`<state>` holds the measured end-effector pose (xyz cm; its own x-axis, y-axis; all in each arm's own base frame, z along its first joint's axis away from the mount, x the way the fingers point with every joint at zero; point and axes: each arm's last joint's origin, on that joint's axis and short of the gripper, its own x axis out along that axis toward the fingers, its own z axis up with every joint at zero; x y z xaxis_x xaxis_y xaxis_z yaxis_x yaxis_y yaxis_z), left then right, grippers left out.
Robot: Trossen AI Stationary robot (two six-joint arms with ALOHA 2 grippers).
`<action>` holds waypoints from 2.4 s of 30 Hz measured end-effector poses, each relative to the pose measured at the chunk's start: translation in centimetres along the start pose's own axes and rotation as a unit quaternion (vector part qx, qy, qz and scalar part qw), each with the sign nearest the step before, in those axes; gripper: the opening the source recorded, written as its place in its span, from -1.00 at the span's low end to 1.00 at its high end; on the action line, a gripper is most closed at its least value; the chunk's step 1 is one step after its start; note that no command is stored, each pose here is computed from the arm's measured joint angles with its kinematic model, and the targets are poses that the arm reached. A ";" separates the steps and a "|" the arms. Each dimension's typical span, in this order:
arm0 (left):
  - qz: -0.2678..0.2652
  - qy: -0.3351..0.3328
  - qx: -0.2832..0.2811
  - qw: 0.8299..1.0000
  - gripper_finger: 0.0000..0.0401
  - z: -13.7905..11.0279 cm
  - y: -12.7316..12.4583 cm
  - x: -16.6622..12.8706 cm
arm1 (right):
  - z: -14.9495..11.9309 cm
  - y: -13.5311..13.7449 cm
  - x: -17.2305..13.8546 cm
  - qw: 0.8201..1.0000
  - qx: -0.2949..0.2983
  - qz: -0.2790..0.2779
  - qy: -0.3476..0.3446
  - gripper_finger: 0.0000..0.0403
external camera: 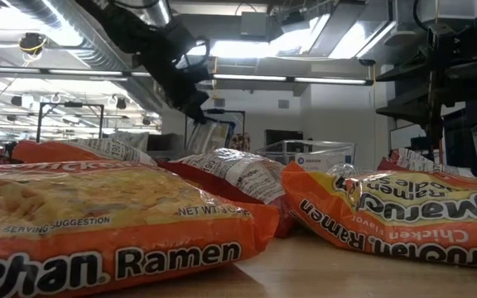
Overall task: Sort Maruchan noodles
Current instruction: Put the blue noodle pack into the black bin
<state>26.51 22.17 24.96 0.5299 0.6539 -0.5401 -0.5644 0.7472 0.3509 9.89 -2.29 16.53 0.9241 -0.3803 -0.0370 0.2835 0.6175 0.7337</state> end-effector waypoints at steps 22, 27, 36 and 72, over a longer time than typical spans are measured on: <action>-0.021 -0.013 -0.008 1.000 -1.00 -1.0 0.2 0.4 | 0.0 0.0 0.0 1.000 0.017 0.000 -0.001 0.38; -0.040 0.007 -0.027 0.999 -1.00 -2.0 -0.7 0.5 | 0.0 0.0 0.0 1.000 0.018 0.000 -0.001 0.38; -0.084 0.093 -0.004 0.992 -0.94 -3.1 -3.2 -0.2 | 0.0 0.0 0.0 1.000 0.018 0.000 -0.001 0.38; -0.099 0.205 -0.074 0.971 -0.51 -4.2 -2.6 -5.3 | 0.2 0.0 0.0 1.000 0.014 -0.014 -0.021 0.38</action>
<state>22.51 16.26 23.74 0.3573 0.3743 -0.8557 -0.5789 0.8078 0.1116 9.83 -2.43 16.60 0.9037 -0.4272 -0.0296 0.3019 0.5866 0.7515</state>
